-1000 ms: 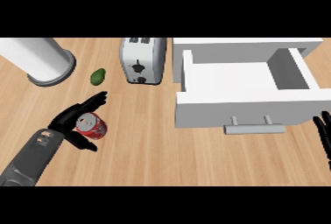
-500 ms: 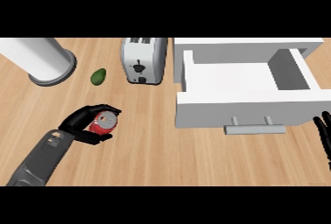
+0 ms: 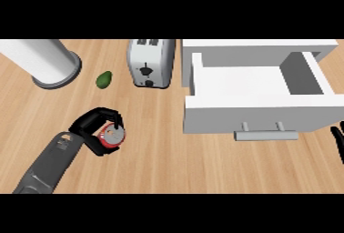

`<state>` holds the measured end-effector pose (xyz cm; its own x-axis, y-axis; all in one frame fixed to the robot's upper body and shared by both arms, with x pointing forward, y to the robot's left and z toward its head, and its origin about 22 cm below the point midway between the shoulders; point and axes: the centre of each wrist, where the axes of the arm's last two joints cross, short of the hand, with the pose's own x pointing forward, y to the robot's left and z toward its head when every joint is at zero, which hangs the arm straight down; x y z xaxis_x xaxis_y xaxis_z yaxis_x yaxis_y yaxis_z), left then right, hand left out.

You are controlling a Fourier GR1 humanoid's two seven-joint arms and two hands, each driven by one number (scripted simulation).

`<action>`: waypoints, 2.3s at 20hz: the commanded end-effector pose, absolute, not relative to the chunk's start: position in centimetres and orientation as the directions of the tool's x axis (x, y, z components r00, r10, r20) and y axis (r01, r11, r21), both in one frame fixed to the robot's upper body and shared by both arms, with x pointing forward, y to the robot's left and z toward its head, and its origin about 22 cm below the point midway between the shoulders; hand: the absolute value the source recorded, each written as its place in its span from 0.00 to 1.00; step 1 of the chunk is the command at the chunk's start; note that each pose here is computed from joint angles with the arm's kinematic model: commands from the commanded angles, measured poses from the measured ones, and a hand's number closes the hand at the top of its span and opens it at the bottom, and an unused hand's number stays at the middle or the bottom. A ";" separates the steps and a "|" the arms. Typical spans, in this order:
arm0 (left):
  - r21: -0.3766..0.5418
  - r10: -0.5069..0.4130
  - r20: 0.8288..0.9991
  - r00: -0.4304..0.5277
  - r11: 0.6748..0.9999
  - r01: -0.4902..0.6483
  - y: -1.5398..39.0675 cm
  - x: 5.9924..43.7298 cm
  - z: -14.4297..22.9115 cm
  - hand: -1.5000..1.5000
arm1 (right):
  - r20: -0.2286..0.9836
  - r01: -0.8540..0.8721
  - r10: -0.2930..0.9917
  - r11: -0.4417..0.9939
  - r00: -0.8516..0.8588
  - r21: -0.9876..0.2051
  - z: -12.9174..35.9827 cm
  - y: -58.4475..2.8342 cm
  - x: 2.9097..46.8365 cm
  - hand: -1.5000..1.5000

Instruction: Pick up the can, place it into the drawer and close the drawer

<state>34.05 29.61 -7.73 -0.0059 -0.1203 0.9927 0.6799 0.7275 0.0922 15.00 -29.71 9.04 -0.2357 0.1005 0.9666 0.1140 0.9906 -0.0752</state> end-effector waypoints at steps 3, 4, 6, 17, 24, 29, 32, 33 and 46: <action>-0.057 0.071 0.997 -0.022 0.919 0.390 30.5 33.0 -8.7 1.00 | 0.968 0.146 0.098 0.987 -0.231 -0.065 8.7 -30.4 14.5 0.00; -0.052 0.060 0.998 -0.023 0.966 0.254 30.9 32.1 -9.5 1.00 | 0.967 0.143 0.104 0.987 -0.232 -0.072 9.0 -30.0 14.2 0.00; -0.058 0.057 0.998 -0.041 0.998 -0.011 31.7 31.8 -9.6 1.00 | 0.965 0.169 0.114 0.983 -0.234 -0.075 9.1 -30.2 14.2 0.00; -0.051 0.051 0.988 -0.147 0.999 0.003 21.3 35.6 -2.7 1.00 | 0.965 0.166 0.108 0.984 -0.237 -0.070 8.2 -31.0 13.8 0.00; 0.001 0.011 0.981 -0.192 0.998 0.058 18.0 35.3 6.1 1.00 | 0.963 0.177 0.116 0.982 -0.244 -0.074 10.3 -29.6 12.5 0.00; 0.011 0.007 0.984 -0.179 0.995 0.098 14.0 35.2 10.6 1.00 | 0.961 0.153 0.102 0.986 -0.256 -0.064 10.4 -30.2 14.2 0.00; 0.025 -0.004 0.981 -0.196 0.994 0.106 11.9 35.2 13.1 1.00 | 0.963 0.162 0.116 0.984 -0.242 -0.078 9.4 -30.2 13.2 0.00; 0.046 -0.019 0.976 -0.215 0.992 0.121 10.5 34.8 12.3 1.00 | 0.958 0.148 0.111 0.986 -0.266 -0.073 9.5 -30.8 13.1 0.00; 0.108 -0.073 0.965 -0.251 0.986 0.126 3.9 38.5 21.7 1.00 | 0.955 0.145 0.105 0.987 -0.276 -0.067 10.2 -30.4 14.4 0.00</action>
